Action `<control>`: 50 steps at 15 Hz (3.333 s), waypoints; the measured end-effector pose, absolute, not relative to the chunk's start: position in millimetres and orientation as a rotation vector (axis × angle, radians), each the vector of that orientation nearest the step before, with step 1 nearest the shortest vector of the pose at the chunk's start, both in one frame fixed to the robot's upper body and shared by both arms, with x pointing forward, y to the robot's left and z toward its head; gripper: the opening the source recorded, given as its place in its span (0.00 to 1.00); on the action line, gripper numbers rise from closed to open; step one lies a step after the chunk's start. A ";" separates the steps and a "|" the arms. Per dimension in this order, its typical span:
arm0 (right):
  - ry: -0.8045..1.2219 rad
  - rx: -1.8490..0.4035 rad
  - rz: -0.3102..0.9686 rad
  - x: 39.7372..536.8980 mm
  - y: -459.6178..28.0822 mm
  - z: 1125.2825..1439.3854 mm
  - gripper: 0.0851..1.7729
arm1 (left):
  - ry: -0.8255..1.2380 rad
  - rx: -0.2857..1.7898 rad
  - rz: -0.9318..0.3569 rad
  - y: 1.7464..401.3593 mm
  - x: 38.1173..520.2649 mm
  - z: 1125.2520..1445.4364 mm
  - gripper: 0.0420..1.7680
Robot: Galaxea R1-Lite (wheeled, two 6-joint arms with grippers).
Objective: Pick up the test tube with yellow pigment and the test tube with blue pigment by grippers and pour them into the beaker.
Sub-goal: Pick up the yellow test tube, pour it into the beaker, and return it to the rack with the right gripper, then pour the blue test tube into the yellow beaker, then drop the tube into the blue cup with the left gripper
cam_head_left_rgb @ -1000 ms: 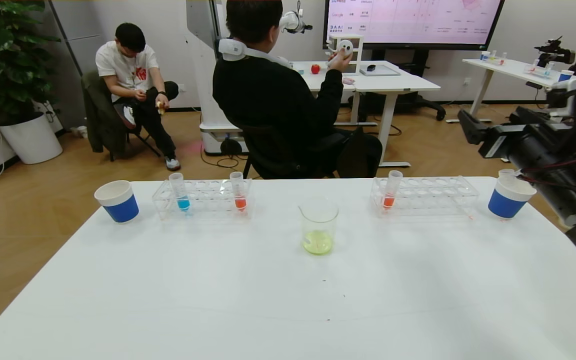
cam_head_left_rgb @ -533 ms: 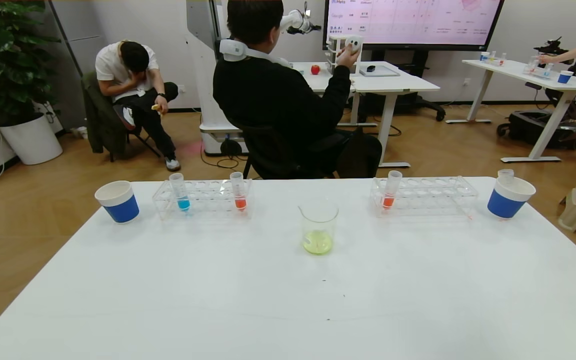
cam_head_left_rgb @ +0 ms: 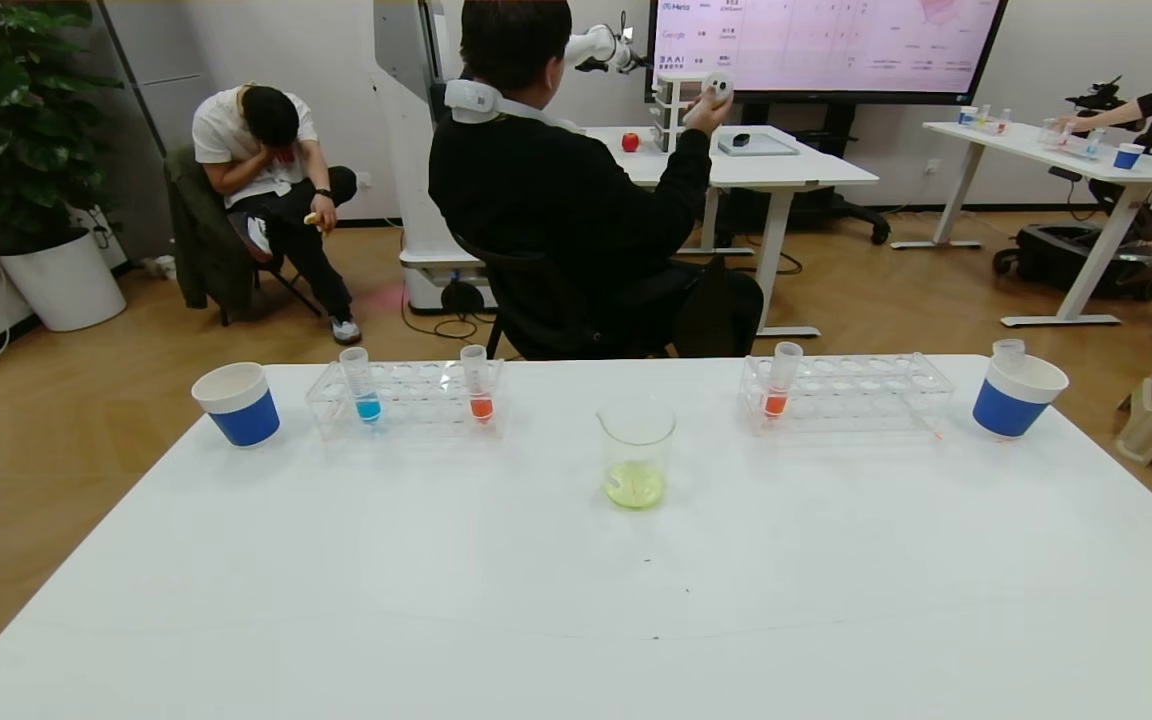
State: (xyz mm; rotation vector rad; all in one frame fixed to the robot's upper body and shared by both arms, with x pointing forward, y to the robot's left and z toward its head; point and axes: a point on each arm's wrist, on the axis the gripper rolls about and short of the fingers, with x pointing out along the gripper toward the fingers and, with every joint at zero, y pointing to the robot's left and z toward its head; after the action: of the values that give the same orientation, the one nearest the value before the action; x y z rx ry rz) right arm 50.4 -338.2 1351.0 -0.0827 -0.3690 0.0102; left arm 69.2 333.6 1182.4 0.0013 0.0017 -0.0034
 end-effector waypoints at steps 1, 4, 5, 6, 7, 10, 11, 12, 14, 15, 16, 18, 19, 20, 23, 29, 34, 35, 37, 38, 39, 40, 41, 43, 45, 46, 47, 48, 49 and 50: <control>-0.380 -0.086 0.014 40.2 -338.0 1338.6 0.98 | 0.002 0.001 -0.003 333.6 69.2 1182.4 0.98; -0.359 -0.081 -0.012 33.3 -337.7 1289.8 0.98 | 0.002 0.000 -0.003 333.6 69.2 1182.4 0.98; -0.364 -0.066 -0.053 36.1 -338.4 1277.5 0.98 | 0.002 0.000 -0.003 333.6 69.2 1182.4 0.98; -0.363 -0.064 -0.072 40.3 -338.7 1266.5 0.98 | 0.001 0.001 -0.003 333.6 69.2 1182.4 0.98; -0.344 -0.078 -0.068 45.7 -338.4 1254.0 0.98 | 0.002 0.001 -0.004 333.6 69.2 1182.4 0.98; -0.189 -0.102 -0.013 63.9 -337.1 1209.7 0.98 | 0.002 0.000 -0.003 333.6 69.2 1182.4 0.98; -0.101 -0.104 0.022 66.9 -336.4 1196.5 0.98 | 0.002 0.001 -0.003 333.6 69.2 1182.4 0.98; -0.010 -0.102 0.042 68.2 -336.1 1185.2 0.98 | 0.002 0.001 -0.003 333.6 69.2 1182.4 0.98; 0.001 -0.090 0.047 68.6 -336.0 1183.1 0.98 | 0.002 0.001 -0.003 333.7 69.2 1182.3 0.98; 0.002 -0.080 0.043 68.8 -336.1 1182.7 0.98 | 0.002 0.001 -0.004 333.6 69.2 1182.4 0.98; 0.002 -0.064 0.041 68.8 -336.1 1182.6 0.98 | 0.002 0.001 -0.004 333.6 69.2 1182.3 0.98; 0.003 -0.052 0.039 69.0 -336.1 1182.2 0.98 | 0.002 0.001 -0.003 333.6 69.2 1182.4 0.98; 0.003 -0.052 0.039 69.0 -336.2 1182.1 0.98 | 0.002 0.002 -0.003 333.6 69.2 1182.3 0.98; 0.004 -0.052 0.039 69.0 -336.2 1182.0 0.98 | 0.002 0.003 -0.003 333.6 69.2 1182.3 0.98; 0.004 -0.051 0.038 69.1 -336.2 1181.8 0.98 | 0.003 0.004 -0.003 333.6 69.2 1182.2 0.98; 0.004 -0.050 0.037 69.1 -336.2 1181.8 0.98 | -0.034 0.034 -0.050 332.7 66.0 1205.8 0.98; 0.004 -0.050 0.036 69.1 -336.2 1181.9 0.98 | -0.103 0.036 -0.078 332.2 88.7 1311.3 0.98; 0.004 -0.050 0.036 69.1 -336.2 1181.9 0.98 | -0.104 0.036 -0.080 331.9 102.9 1328.3 0.98; 0.004 -0.050 0.036 69.0 -336.2 1182.0 0.98 | -0.099 0.037 -0.085 330.9 141.1 1351.6 0.98; 0.004 -0.050 0.036 69.1 -336.2 1181.8 0.98 | -0.094 0.036 -0.085 330.4 162.2 1357.0 0.98; 0.004 -0.050 0.036 69.1 -336.2 1181.8 0.98 | -0.085 0.035 -0.085 329.8 186.2 1359.0 0.98; 0.004 -0.050 0.036 69.1 -336.2 1181.9 0.98 | -0.079 0.033 -0.086 329.3 208.7 1358.3 0.98; 0.004 -0.050 0.036 69.1 -336.2 1181.9 0.98 | -0.074 0.032 -0.085 328.8 231.2 1355.3 0.98; 0.004 -0.050 0.036 69.1 -336.2 1181.9 0.98 | -0.061 0.030 -0.081 328.0 276.0 1342.6 0.98; 0.004 -0.050 0.036 69.1 -336.2 1181.9 0.98 | -0.041 0.027 -0.076 327.6 315.4 1322.1 0.98; 0.004 -0.050 0.036 69.1 -336.2 1181.9 0.98 | -0.031 0.026 -0.074 327.5 332.0 1310.7 0.98; 0.004 -0.050 0.036 69.1 -336.2 1181.9 0.98 | -0.023 0.026 -0.071 327.6 346.9 1298.9 0.98; 0.004 -0.050 0.036 69.1 -336.2 1181.9 0.98 | -0.019 0.026 -0.067 327.9 361.4 1286.3 0.98; 0.004 -0.050 0.036 69.1 -336.2 1181.8 0.98 | -0.018 0.026 -0.064 328.1 373.5 1274.6 0.98; 0.004 -0.050 0.036 69.1 -336.2 1181.9 0.98 | -0.016 0.026 -0.062 328.2 384.3 1262.4 0.98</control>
State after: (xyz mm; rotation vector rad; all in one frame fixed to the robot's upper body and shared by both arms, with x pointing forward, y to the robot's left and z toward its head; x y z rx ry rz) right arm 69.1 -336.2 1181.9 -0.0495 0.0040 0.0361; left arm 384.3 328.2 1262.4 0.0260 -0.0157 -0.0619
